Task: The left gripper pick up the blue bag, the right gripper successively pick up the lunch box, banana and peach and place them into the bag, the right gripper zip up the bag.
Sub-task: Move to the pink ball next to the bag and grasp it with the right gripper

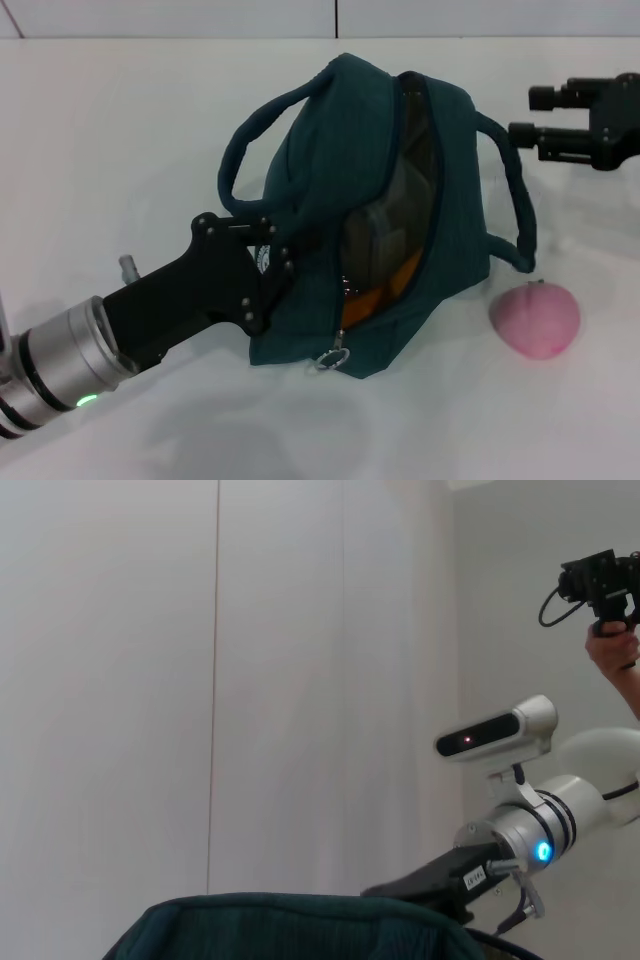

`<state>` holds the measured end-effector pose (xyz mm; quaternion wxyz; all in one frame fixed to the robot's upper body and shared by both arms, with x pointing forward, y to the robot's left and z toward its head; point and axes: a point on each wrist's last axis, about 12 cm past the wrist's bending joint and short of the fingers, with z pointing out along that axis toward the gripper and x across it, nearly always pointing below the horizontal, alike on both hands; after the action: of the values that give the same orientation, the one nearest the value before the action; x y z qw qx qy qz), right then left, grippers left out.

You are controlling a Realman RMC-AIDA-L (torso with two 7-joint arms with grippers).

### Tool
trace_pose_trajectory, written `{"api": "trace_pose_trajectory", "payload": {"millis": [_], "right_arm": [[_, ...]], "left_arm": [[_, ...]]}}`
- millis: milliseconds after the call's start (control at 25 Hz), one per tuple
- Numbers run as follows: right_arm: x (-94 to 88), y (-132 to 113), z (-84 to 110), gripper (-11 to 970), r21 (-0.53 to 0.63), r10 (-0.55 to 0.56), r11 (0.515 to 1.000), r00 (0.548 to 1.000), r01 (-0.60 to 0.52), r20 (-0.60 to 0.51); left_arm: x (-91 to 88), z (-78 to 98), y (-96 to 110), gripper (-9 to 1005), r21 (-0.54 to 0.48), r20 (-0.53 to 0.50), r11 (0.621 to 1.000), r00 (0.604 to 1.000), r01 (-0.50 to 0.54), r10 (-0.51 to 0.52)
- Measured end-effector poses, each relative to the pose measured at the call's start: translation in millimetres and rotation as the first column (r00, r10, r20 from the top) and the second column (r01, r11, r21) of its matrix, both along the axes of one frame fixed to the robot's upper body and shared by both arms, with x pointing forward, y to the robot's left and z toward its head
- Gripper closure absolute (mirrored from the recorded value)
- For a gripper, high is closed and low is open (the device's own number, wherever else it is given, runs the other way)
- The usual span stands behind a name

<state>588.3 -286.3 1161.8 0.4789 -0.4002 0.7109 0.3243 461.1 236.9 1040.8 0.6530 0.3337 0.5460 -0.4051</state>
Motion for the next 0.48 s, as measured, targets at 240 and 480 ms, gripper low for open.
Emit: {"api": "trace_pose_trajectory", "payload": {"millis": [240,480], "right_arm": [[-9.3,-7,4.6,381,0.001,0.068,0.998,0.998,-0.068,-0.019],[-47.1,-25,-15.2,384,0.021,0.142,0.990,0.989,-0.143,0.048]], "left_arm": [[0.3,0.2,0,916,-0.002,0.000,1.000,1.000,-0.002,0.002],[0.6,0.3,0,913,-0.004,0.001,1.000,1.000,-0.008,0.008]]}}
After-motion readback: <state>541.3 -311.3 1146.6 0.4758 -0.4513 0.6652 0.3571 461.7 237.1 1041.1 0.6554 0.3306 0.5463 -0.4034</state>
